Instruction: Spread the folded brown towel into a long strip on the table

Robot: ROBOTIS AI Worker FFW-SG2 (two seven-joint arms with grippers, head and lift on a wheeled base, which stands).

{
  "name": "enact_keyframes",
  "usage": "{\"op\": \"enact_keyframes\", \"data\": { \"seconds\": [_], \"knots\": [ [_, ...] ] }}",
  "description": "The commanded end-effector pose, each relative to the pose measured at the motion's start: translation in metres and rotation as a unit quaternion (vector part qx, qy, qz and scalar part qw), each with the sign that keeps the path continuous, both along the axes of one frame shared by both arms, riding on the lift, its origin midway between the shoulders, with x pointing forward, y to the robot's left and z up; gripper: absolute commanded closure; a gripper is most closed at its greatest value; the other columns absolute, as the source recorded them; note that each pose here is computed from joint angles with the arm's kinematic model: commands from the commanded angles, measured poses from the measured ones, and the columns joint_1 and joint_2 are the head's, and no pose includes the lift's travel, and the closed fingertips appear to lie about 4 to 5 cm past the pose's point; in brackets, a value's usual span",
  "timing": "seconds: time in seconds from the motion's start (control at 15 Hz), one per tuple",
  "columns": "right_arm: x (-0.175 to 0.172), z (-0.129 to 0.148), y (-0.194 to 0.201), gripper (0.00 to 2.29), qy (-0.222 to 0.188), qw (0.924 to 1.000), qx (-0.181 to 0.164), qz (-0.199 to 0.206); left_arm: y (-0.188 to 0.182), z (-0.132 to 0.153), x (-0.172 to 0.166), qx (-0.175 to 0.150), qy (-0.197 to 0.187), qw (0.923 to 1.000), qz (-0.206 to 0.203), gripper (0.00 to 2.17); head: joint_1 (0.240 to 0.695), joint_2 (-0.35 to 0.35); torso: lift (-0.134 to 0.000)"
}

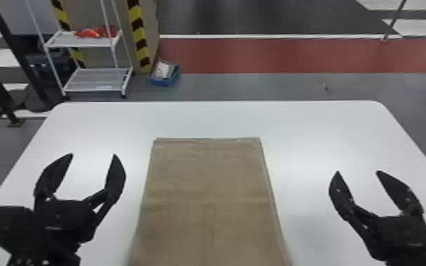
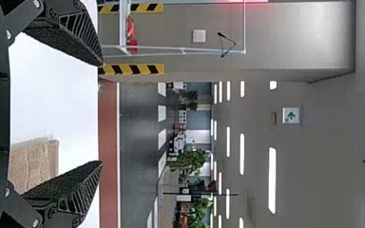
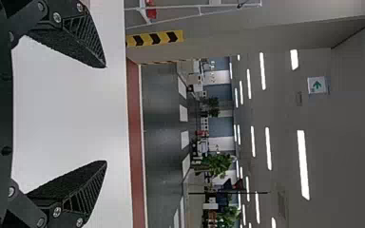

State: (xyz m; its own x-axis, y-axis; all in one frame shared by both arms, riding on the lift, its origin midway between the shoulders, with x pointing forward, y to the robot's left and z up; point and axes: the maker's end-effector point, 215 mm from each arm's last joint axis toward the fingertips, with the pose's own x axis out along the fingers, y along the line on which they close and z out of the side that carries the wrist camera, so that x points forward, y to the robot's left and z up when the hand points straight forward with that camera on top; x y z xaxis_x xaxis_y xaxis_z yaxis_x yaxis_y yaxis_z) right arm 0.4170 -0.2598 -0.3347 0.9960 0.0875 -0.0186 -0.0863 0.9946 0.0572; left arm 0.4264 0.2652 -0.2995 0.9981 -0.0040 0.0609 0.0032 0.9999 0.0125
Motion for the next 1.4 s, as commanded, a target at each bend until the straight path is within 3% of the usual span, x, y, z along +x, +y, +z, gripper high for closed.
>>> {"op": "enact_keyframes", "data": {
  "seconds": [0.0,0.07,0.2,0.67,0.93,1.33],
  "knots": [
    [0.001,-0.002,-0.001,0.19,0.002,1.0,-0.004,0.001,-0.007,-0.015,0.032,-0.01,0.015,0.9998,-0.006,0.22,0.695,0.008,-0.123],
    [0.0,-0.002,-0.001,0.19,0.003,1.0,-0.004,0.002,-0.013,-0.035,0.048,-0.006,0.046,0.9989,-0.01,0.22,0.695,0.005,-0.123],
    [-0.001,-0.002,-0.006,0.19,0.003,1.0,-0.006,-0.003,-0.024,-0.041,0.072,-0.015,0.052,0.9983,-0.021,0.22,0.695,-0.002,-0.123],
    [-0.004,-0.012,-0.015,0.19,0.013,0.9998,-0.009,-0.01,-0.077,-0.081,0.149,0.014,0.107,0.9925,-0.057,0.22,0.695,-0.078,-0.123],
    [-0.004,-0.012,-0.017,0.19,0.014,0.9998,-0.011,-0.011,-0.081,-0.094,0.177,0.024,0.126,0.99,-0.06,0.28,0.695,-0.098,-0.123],
    [-0.006,-0.013,-0.021,0.19,0.017,0.9997,-0.014,-0.014,-0.08,-0.12,0.198,0.014,0.171,0.983,-0.064,0.33,0.695,-0.104,-0.123]
  ]
}}
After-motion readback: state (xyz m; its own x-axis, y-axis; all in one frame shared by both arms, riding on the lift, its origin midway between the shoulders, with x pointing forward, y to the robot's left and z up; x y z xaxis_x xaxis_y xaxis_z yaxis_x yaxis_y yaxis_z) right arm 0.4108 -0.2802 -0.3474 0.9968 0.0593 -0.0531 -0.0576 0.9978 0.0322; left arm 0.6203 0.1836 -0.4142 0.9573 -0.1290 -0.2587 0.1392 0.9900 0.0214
